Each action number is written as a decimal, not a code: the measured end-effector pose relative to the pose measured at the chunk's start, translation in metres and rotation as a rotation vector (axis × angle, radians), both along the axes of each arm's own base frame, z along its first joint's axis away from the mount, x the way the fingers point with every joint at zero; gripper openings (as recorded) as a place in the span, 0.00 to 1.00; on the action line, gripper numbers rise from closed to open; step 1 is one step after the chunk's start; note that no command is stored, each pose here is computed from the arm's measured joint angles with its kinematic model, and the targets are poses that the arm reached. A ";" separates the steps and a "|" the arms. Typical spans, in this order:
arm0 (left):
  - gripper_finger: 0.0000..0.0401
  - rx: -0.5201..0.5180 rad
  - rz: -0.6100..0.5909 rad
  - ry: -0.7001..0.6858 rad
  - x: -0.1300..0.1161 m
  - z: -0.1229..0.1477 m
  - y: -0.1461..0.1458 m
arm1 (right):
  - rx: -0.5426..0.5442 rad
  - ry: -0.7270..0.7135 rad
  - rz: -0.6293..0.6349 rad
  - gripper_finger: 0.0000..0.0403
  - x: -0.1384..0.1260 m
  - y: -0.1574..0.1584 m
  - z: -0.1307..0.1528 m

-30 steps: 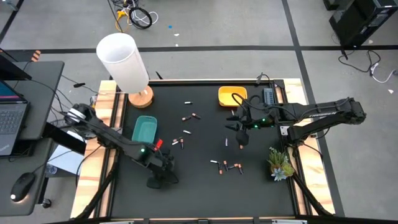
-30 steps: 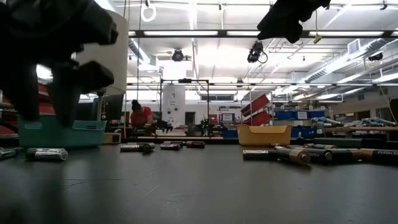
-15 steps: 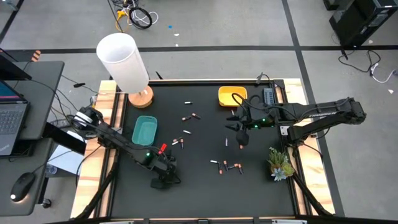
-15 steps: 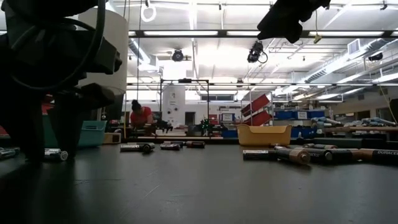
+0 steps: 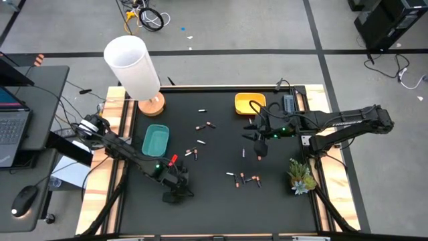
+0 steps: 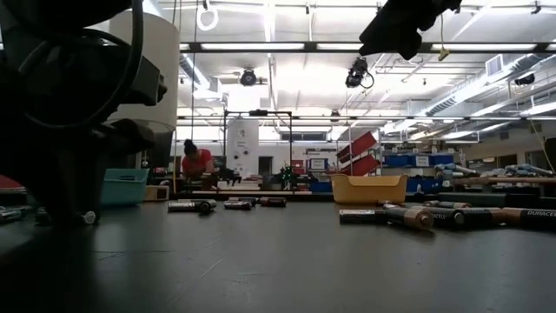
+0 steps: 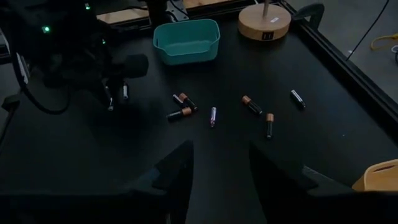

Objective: Sort batteries
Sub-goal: Put the silver battery into the green bin

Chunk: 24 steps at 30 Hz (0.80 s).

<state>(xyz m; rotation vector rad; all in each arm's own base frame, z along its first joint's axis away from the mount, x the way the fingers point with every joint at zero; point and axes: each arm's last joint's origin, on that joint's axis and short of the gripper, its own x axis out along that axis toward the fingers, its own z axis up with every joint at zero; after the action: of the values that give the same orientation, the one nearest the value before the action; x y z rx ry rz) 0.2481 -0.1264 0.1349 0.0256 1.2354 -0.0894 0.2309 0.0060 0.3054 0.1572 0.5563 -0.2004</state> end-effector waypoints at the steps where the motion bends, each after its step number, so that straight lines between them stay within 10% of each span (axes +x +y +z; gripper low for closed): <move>1: 0.15 0.008 0.010 0.002 0.000 0.000 0.000 | 0.000 0.000 0.000 0.41 0.000 0.000 0.000; 24: 0.08 0.124 0.070 -0.013 0.011 0.006 0.005 | 0.000 -0.005 0.000 0.41 0.000 0.000 0.000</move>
<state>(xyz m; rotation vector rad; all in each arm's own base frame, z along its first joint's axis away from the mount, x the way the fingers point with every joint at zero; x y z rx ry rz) 0.2586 -0.1210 0.1411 0.0905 1.2262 0.0486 0.2310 0.0060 0.3059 0.1579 0.5510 -0.2000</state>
